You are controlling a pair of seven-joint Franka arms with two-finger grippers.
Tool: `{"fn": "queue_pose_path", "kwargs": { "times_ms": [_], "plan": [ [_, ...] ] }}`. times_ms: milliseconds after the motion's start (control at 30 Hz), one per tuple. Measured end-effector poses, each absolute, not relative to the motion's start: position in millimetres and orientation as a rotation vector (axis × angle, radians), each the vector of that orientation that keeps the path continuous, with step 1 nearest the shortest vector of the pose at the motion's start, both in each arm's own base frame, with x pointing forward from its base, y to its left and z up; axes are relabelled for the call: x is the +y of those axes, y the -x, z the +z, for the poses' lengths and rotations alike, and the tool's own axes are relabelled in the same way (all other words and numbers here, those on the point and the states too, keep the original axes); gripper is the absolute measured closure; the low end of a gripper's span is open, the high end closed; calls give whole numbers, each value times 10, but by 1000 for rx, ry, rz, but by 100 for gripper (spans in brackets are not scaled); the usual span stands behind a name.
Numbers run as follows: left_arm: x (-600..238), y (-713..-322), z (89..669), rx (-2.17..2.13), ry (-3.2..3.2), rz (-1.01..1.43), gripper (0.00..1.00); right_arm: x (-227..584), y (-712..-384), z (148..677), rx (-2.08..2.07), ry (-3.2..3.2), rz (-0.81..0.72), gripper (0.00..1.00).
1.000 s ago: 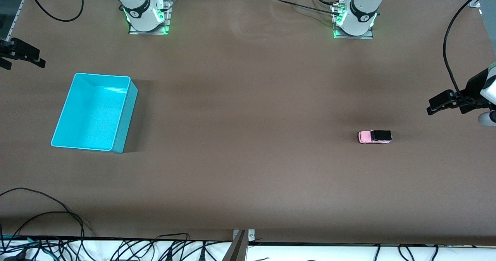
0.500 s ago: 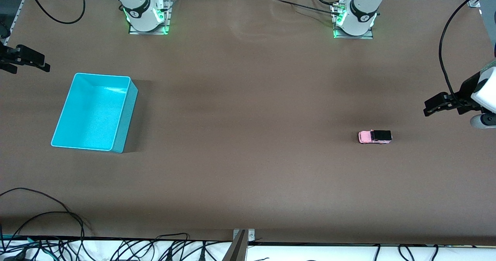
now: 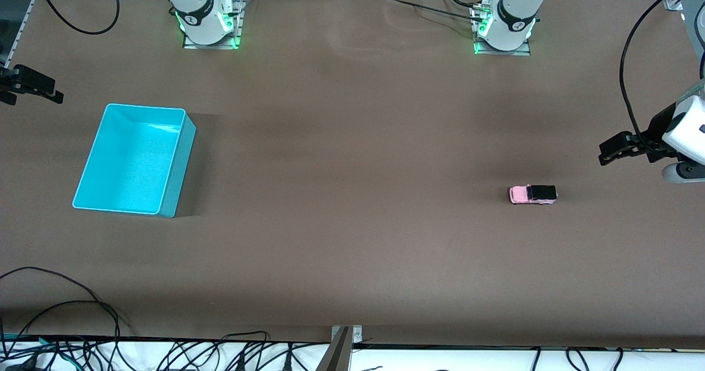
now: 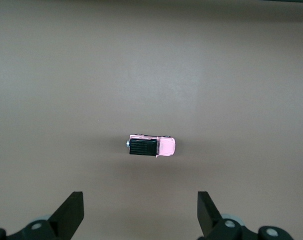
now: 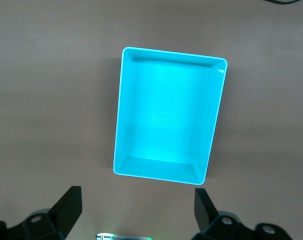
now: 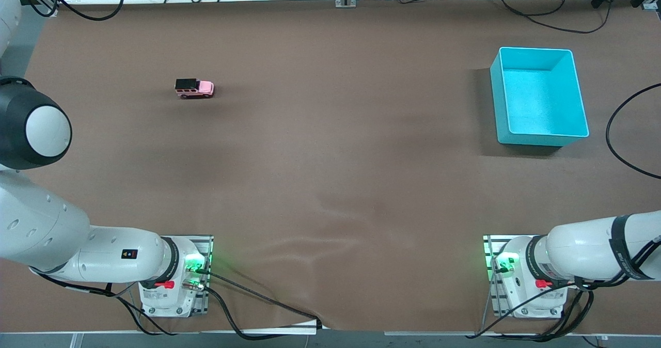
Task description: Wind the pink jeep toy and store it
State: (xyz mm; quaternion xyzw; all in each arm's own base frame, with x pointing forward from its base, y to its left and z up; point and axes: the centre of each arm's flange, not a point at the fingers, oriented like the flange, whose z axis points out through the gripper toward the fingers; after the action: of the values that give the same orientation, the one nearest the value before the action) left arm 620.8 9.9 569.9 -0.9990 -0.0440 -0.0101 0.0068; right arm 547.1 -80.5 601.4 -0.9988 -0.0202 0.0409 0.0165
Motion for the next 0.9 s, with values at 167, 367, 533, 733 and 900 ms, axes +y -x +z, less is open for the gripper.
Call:
{"fn": "queue_pose_path", "kwargs": {
  "times_ms": [167,367,533,733,900],
  "plan": [
    [141,-6207,5700,-154,3135,-32,0,-767,-5477,6025,-74,3106,124,0],
    [139,-6205,5699,-154,3136,-30,0,-747,-5478,6035,-79,3106,122,0],
    [139,-6205,5698,-154,3136,-29,0,-747,-5475,6042,-79,3106,121,0],
    [141,-6205,5705,-155,3136,-31,0,-747,-5475,6042,-79,3106,121,0],
    [160,-6204,5706,-160,3136,-31,0,-745,-5475,6042,-80,3106,122,0]
  ]
}}
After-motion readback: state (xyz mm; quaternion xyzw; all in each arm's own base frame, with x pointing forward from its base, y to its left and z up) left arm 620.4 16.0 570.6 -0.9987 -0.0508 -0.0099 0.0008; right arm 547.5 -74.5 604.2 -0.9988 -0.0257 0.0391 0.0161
